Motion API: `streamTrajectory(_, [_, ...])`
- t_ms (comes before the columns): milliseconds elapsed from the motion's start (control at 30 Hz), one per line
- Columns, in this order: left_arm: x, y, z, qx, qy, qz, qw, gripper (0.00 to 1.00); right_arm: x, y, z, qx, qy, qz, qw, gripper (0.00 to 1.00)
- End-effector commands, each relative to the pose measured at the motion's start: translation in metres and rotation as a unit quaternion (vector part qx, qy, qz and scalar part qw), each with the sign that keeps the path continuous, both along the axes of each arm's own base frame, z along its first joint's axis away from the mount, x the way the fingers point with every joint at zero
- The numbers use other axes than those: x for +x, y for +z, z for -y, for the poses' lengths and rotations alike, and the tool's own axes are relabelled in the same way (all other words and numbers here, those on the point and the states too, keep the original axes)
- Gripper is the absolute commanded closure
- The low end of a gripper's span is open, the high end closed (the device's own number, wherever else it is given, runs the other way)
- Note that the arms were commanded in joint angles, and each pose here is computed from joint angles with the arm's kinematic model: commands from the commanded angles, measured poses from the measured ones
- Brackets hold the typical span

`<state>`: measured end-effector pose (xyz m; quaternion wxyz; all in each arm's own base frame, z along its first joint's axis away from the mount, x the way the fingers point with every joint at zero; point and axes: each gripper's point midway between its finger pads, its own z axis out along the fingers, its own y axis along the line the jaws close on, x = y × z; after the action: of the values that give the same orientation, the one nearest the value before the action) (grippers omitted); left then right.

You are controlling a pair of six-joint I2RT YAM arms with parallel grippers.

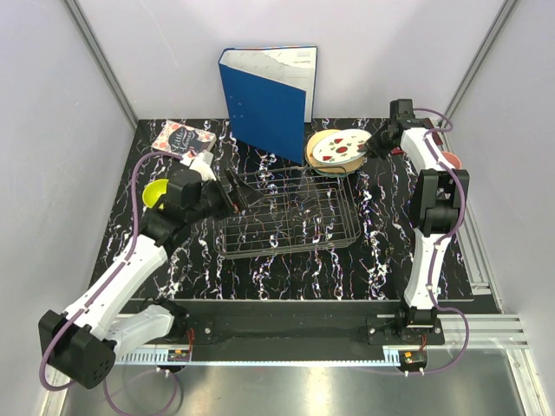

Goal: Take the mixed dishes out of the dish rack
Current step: Place the plate at the center of the board.

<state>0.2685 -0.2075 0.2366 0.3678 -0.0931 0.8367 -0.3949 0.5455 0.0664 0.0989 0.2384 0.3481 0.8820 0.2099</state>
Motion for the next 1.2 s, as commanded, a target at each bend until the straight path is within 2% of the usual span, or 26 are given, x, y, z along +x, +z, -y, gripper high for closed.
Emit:
streamTrajectory(0, [0.001,0.012,0.007,-0.010,-0.018,0.016,1.000,0.01,-0.018,-0.005,0.021,-0.069,-0.007,-0.030,0.997,1.00])
streamTrajectory(100, [0.001,0.010,0.008,-0.009,-0.022,0.014,1.000,0.01,-0.025,-0.011,0.026,-0.085,-0.005,-0.047,0.995,1.00])
streamTrajectory(133, [0.001,0.011,0.008,-0.010,-0.022,0.015,1.000,0.01,-0.027,-0.013,0.027,-0.089,-0.004,-0.050,0.995,0.95])
streamTrajectory(167, [0.002,0.010,0.008,-0.009,-0.022,0.013,1.000,0.01,-0.029,-0.015,0.028,-0.091,-0.003,-0.056,0.994,0.84])
streamTrajectory(267, [0.002,0.010,0.010,-0.009,-0.025,0.012,1.000,0.01,-0.034,-0.019,0.030,-0.099,0.001,-0.064,0.993,0.70])
streamTrajectory(300, [0.002,0.008,0.010,-0.009,-0.025,0.010,1.000,0.01,-0.036,-0.021,0.032,-0.105,0.001,-0.067,0.992,0.62])
streamTrajectory(400, [0.003,0.009,0.011,-0.010,-0.027,0.009,1.000,0.01,-0.041,-0.024,0.036,-0.115,0.001,-0.075,0.990,0.51])
streamTrajectory(533, [0.003,0.005,0.011,-0.008,-0.027,0.005,1.000,0.01,-0.045,-0.026,0.043,-0.135,-0.002,-0.082,0.987,0.42])
streamTrajectory(733, [0.002,0.004,0.013,-0.010,-0.032,0.003,0.999,0.01,-0.050,-0.027,0.051,-0.158,-0.006,-0.097,0.983,0.33])
streamTrajectory(967, [0.001,0.002,0.013,-0.010,-0.034,0.000,0.999,0.01,-0.048,-0.010,0.053,-0.163,-0.009,-0.076,0.984,0.29])
streamTrajectory(1067, [0.001,0.000,0.013,-0.011,-0.034,-0.003,0.999,0.01,-0.043,-0.005,0.047,-0.149,-0.002,-0.065,0.987,0.29])
streamTrajectory(1167, [0.000,0.002,0.014,-0.014,-0.037,-0.002,0.999,0.01,-0.041,-0.005,0.041,-0.132,0.004,-0.061,0.989,0.36])
